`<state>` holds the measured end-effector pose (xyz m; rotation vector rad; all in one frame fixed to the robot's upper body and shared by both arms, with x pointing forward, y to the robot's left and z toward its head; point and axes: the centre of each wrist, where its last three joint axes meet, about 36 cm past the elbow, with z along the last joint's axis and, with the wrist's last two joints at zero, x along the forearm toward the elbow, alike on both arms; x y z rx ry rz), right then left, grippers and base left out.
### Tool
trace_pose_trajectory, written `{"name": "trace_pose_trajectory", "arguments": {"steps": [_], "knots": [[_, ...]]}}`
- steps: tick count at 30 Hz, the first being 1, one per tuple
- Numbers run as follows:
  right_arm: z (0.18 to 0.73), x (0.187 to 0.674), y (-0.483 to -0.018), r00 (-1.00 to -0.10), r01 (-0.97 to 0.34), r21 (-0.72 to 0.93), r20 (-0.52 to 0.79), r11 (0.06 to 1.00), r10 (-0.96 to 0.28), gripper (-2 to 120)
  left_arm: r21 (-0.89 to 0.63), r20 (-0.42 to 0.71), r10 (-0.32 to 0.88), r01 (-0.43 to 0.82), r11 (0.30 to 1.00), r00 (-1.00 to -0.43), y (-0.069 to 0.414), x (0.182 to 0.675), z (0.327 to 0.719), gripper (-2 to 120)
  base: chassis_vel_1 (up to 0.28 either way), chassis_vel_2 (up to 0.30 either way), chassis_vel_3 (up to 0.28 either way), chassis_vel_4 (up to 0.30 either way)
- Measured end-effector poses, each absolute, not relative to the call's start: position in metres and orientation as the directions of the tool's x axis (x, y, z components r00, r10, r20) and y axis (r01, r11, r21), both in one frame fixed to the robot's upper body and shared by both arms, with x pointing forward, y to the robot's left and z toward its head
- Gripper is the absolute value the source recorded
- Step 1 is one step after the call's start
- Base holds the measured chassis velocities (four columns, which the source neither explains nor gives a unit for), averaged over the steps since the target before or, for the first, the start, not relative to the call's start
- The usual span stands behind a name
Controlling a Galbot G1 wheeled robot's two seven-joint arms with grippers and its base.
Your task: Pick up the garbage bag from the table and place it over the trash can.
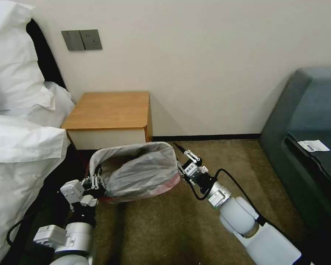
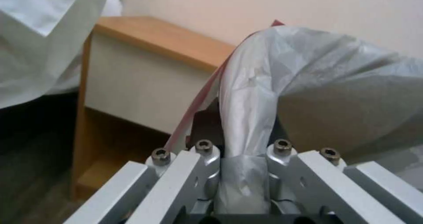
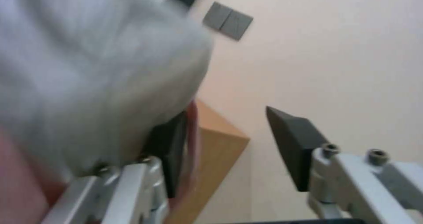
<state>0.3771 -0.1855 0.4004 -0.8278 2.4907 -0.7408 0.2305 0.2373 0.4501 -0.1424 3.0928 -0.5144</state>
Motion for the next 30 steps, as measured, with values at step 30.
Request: {"name": "trace_pose_trajectory", "arguments": {"steps": [30], "knots": [[0.423, 0.363, -0.192, -0.759, -0.384, -0.602, -0.226, 0.700, -0.610, 100, -0.312, 0.045, -0.106, -0.115, 0.943, -0.993, 0.241, 0.239, 0.429, 7, 0.000, 0.000, 0.000, 0.000]]}}
